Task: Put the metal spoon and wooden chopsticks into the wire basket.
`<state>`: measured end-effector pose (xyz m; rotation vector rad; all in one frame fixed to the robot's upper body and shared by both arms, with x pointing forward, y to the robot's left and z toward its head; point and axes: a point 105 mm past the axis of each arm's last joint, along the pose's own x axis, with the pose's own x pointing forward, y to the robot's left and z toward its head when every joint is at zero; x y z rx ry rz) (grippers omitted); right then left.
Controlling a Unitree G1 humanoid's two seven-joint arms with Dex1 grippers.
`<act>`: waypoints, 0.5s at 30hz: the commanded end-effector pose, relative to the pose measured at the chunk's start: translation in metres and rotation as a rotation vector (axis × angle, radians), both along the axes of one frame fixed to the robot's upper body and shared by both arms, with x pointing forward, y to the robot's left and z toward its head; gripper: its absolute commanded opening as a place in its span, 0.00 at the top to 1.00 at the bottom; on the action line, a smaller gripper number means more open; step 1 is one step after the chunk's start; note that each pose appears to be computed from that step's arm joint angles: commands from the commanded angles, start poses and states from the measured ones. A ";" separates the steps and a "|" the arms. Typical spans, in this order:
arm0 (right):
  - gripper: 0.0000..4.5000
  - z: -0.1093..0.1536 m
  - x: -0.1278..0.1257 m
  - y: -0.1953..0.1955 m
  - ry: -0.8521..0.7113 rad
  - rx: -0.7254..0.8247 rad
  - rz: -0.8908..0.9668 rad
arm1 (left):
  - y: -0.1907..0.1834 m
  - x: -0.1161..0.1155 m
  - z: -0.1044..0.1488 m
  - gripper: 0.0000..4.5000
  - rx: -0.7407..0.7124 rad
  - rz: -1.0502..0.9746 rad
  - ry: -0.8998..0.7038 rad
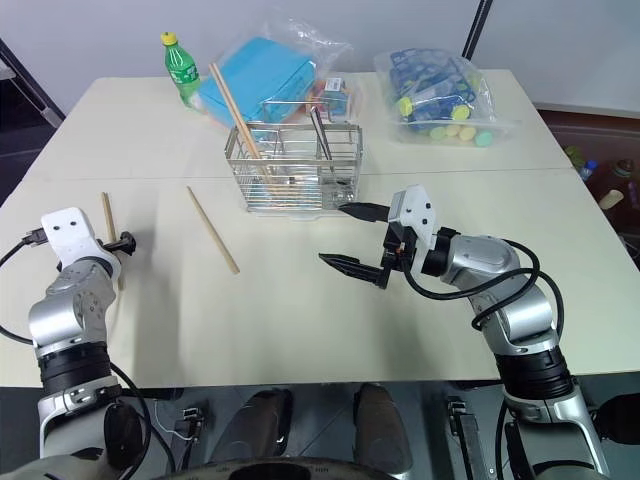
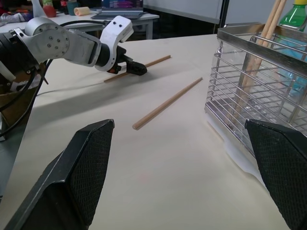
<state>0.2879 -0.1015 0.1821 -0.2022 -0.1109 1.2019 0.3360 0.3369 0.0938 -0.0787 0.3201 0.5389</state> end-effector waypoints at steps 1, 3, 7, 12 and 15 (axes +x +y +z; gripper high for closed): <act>0.01 0.012 -0.004 0.002 -0.050 0.014 0.015 | 0.000 0.002 0.005 0.00 -0.090 0.016 -0.060; 0.01 0.012 -0.004 0.002 -0.052 0.014 0.011 | 0.001 0.000 0.002 0.00 -0.128 0.028 -0.066; 0.01 0.012 -0.003 0.000 -0.054 0.012 0.006 | 0.002 -0.003 -0.002 0.00 -0.129 0.028 -0.053; 0.01 0.014 -0.001 -0.001 -0.058 0.011 0.000 | 0.004 -0.005 -0.001 0.00 -0.128 0.031 -0.050; 0.00 0.014 -0.001 -0.001 -0.060 0.011 -0.002 | 0.006 -0.007 -0.001 0.12 -0.124 0.038 -0.047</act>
